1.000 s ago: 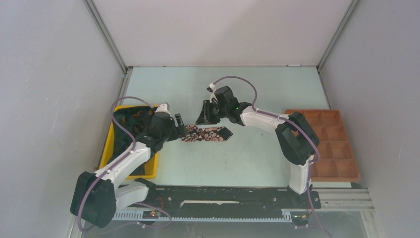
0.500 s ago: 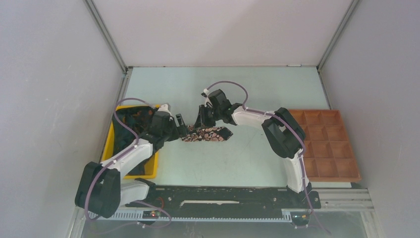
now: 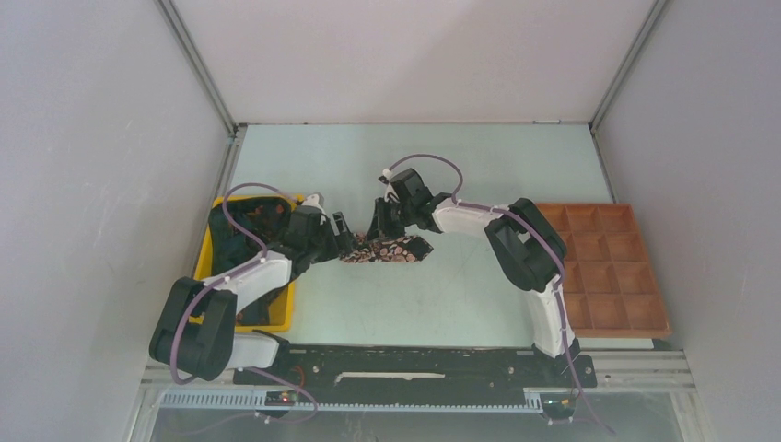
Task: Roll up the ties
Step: Roll the tie at the center of the board.
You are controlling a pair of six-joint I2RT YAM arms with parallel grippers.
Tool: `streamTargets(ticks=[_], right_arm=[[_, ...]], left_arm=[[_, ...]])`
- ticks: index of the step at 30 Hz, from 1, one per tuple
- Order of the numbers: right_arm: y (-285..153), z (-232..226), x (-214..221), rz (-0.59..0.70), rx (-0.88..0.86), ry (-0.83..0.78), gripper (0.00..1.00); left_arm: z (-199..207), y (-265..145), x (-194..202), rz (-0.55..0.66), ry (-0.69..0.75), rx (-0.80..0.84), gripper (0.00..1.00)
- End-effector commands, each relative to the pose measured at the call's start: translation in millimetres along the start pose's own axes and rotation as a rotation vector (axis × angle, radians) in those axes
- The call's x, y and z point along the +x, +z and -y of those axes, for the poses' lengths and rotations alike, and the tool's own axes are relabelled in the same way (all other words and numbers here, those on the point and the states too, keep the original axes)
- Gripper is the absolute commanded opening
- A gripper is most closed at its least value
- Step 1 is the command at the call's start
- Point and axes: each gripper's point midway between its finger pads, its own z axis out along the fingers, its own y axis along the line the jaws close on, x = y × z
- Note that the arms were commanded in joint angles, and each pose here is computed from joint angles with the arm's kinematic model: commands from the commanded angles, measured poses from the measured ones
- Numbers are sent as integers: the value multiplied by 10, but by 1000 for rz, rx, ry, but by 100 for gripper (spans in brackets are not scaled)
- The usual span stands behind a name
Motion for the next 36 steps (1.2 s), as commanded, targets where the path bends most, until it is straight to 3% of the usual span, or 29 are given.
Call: streamTargets(ticks=[1,14,25,36], right_arm=[[59,145,18,-4,19,-1,15],[101,244,61,-12,40,8,13],[-31,187,-58,27,43,-9,13],[-472,235,-296,132,86,-25,17]], left_arm=[[101,56,-94,27,-21,50,82],[130,220,166,-52,-75,108,75],[128,254,219,-67,-88,106,46],[72,143,87,-37,34,-22,42]])
